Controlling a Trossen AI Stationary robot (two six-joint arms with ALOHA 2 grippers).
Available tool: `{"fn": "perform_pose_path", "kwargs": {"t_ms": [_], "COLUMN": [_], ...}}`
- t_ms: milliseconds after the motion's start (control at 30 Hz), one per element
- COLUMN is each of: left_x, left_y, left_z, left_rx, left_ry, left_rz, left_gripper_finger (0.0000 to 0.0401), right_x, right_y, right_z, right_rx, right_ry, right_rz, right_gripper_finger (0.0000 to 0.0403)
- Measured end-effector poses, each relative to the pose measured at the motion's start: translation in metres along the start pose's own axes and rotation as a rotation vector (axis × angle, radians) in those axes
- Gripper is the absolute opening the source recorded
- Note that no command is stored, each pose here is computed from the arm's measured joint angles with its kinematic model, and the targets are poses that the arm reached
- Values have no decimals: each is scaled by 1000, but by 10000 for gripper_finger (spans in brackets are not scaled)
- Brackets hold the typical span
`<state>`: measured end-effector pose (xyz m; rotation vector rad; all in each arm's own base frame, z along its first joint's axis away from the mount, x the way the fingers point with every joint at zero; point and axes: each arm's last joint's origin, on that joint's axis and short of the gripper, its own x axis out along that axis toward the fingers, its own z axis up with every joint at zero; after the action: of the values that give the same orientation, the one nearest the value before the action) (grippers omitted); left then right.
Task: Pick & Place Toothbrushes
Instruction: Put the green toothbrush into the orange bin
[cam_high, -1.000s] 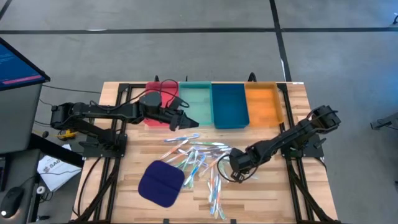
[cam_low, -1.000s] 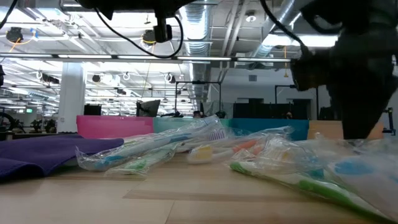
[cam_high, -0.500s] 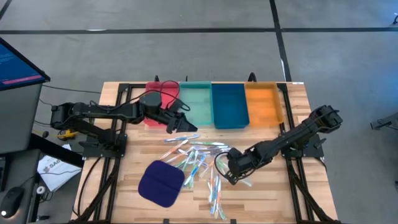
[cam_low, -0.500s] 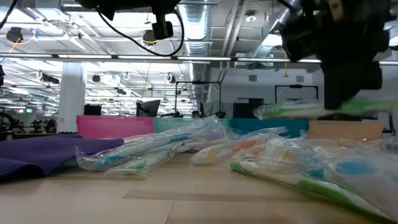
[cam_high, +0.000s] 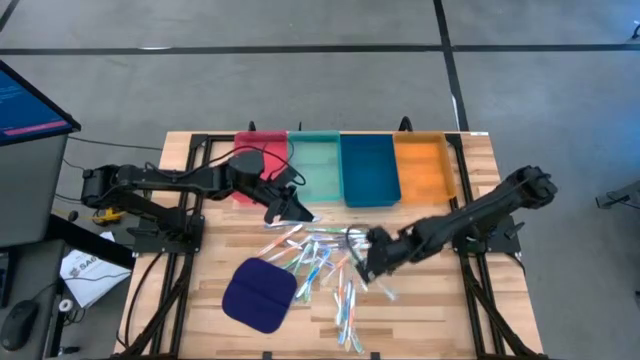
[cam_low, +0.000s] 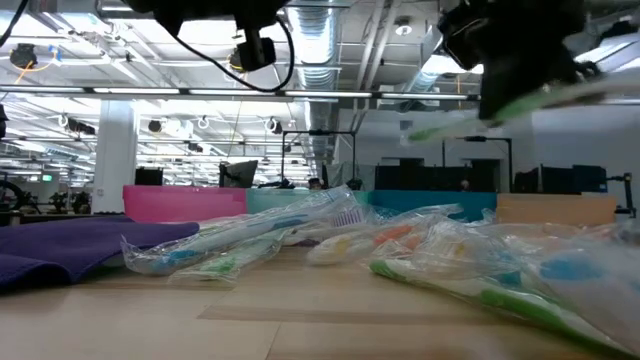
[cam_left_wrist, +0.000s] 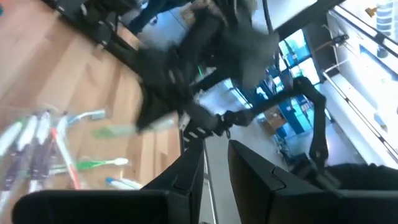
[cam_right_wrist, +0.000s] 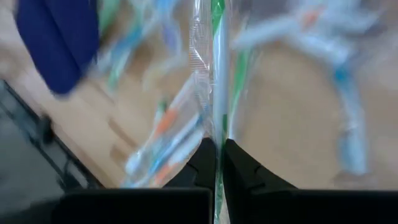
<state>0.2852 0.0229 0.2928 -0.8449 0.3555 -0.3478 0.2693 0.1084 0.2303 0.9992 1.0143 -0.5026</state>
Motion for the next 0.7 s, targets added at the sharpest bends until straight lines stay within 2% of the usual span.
{"fn": "perform_pose_path", "kwargs": {"t_ms": [167, 400, 600, 700], "left_x": [5, 11, 14, 14], "left_y": [-7, -15, -19, -19], "left_z": [-7, -15, -17, -16], "left_rx": [0, -10, -6, -24], "left_ry": [25, 52, 35, 11], "left_rz": [-20, -49, -45, -33], "left_gripper_finger": [67, 67, 67, 67], "right_x": [-46, -114, -142, -148], "right_y": [-22, -81, -122, -139], "right_z": [35, 72, 98, 113], "right_rx": [109, 250, 321, 342], "right_ry": [-163, -402, -493, -494], "right_rz": [-4, -116, -222, -271], "right_gripper_finger": [1, 1, 1, 1]}}
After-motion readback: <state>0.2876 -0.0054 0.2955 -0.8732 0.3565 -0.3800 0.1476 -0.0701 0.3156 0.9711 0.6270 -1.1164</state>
